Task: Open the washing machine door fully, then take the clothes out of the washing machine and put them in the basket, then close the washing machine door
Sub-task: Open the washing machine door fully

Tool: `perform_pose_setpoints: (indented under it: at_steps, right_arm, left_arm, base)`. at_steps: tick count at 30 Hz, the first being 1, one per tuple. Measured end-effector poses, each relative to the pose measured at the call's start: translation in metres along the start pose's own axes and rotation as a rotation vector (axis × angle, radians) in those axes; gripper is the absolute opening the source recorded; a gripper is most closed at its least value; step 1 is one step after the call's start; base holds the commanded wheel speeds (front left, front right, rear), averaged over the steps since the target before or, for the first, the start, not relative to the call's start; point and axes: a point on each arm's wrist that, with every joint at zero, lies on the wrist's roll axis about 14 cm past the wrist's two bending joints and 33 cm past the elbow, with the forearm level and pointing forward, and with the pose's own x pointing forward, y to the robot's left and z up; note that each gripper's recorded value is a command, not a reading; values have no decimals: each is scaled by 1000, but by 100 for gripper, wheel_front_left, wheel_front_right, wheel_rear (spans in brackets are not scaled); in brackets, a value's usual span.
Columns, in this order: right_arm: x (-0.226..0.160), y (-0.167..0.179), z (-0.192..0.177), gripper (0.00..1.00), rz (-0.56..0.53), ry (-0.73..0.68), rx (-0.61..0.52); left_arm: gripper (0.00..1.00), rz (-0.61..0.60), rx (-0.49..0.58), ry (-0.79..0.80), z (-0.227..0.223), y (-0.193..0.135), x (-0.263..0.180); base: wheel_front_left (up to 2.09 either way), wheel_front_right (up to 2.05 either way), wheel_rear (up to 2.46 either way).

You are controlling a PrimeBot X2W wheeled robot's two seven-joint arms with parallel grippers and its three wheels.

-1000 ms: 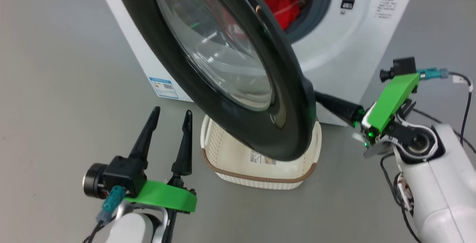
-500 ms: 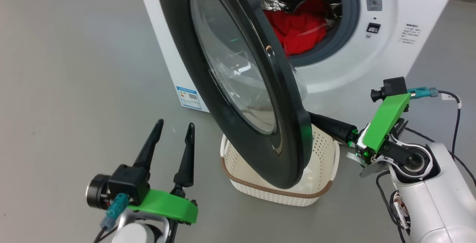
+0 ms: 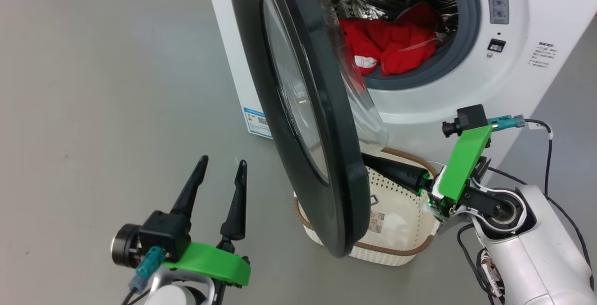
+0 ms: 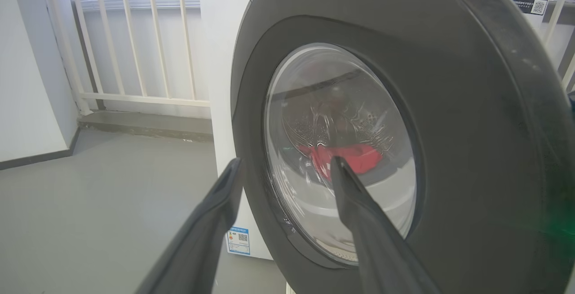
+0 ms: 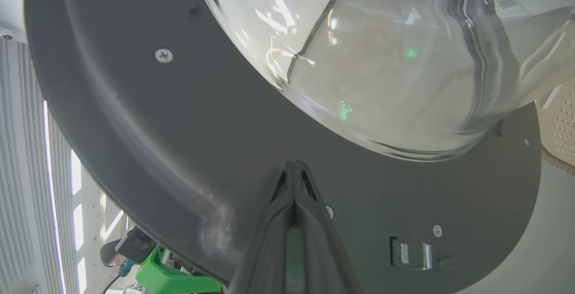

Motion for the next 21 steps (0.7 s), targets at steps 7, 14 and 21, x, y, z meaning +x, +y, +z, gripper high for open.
perform_pose_setpoints:
  at_steps: [7, 14, 21]
  right_arm:
    - [13, 5, -13, 0, 15, 55, -13]
    - [26, 10, -26, 0, 35, 105, -9]
    - [36, 12, -43, 0, 55, 166, 11]
  left_arm:
    - [100, 25, 10, -2, 2, 9, -5]
    - [100, 69, 12, 0, 5, 22, -12]
    - [100, 102, 15, 13, 2, 31, -17]
  base:
    - [0, 0, 0]
    - [0, 0, 0]
    - [0, 0, 0]
